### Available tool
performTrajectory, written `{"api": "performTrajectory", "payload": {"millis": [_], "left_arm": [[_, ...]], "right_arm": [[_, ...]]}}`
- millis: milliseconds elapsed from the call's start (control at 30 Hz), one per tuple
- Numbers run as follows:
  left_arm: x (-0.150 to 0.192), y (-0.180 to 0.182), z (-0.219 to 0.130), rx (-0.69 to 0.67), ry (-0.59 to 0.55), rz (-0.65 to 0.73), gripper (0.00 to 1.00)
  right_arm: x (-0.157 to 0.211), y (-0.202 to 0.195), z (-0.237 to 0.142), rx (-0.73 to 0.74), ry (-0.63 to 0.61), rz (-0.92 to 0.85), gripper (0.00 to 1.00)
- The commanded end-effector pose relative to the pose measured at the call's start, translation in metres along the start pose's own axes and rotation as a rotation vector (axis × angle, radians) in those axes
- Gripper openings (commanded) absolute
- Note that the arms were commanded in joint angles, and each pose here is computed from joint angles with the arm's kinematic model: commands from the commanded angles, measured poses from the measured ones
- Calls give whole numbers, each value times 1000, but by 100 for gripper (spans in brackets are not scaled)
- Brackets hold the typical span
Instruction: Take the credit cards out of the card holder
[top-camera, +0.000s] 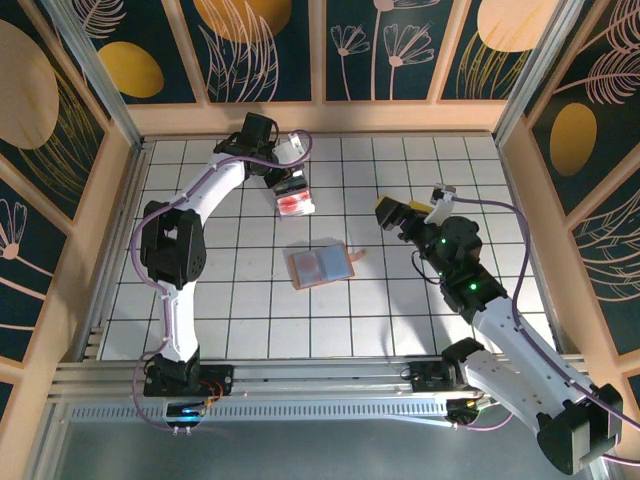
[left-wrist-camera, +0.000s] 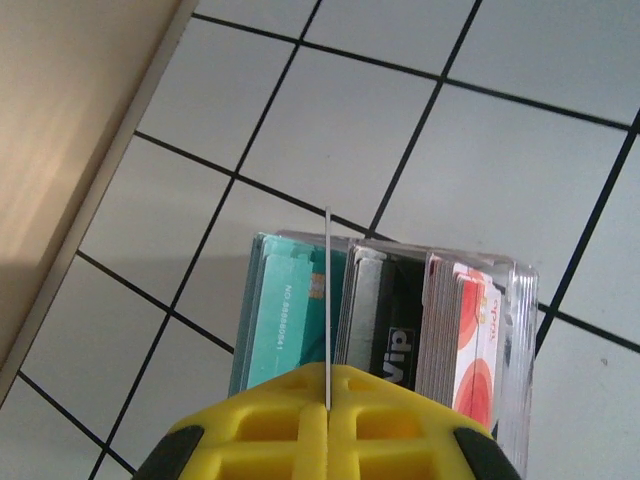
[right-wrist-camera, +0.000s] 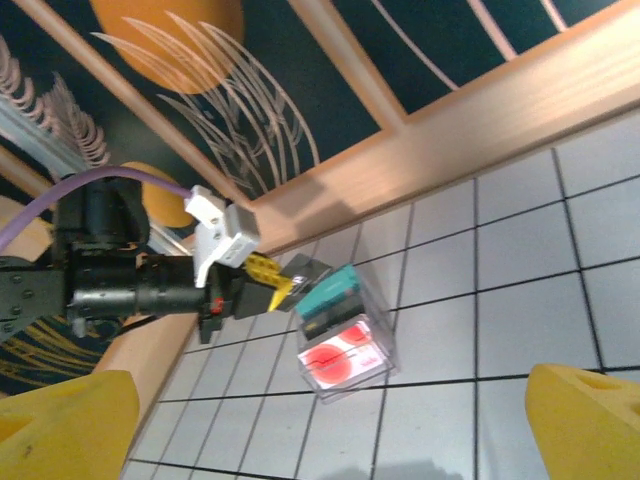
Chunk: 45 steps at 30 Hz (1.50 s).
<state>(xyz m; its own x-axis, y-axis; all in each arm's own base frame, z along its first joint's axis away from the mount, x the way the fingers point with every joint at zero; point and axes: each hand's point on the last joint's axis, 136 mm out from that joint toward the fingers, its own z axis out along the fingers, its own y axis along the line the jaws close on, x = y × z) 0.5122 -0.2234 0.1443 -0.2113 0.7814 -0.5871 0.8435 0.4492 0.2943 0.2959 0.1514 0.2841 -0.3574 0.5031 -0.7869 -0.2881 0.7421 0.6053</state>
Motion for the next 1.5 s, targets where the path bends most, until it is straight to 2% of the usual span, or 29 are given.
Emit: {"api": "performTrajectory", "payload": {"millis": [0, 1000, 1467], "left_arm": [[11, 1, 3, 20, 35, 40, 0], [37, 18, 36, 44, 136, 70, 0], [45, -1, 47, 132, 134, 63, 0]], "right_arm": [[-11, -18, -5, 102, -54, -6, 99], [-16, -31, -14, 179, -87, 15, 99], [-13, -30, -13, 171, -80, 24, 99]]}}
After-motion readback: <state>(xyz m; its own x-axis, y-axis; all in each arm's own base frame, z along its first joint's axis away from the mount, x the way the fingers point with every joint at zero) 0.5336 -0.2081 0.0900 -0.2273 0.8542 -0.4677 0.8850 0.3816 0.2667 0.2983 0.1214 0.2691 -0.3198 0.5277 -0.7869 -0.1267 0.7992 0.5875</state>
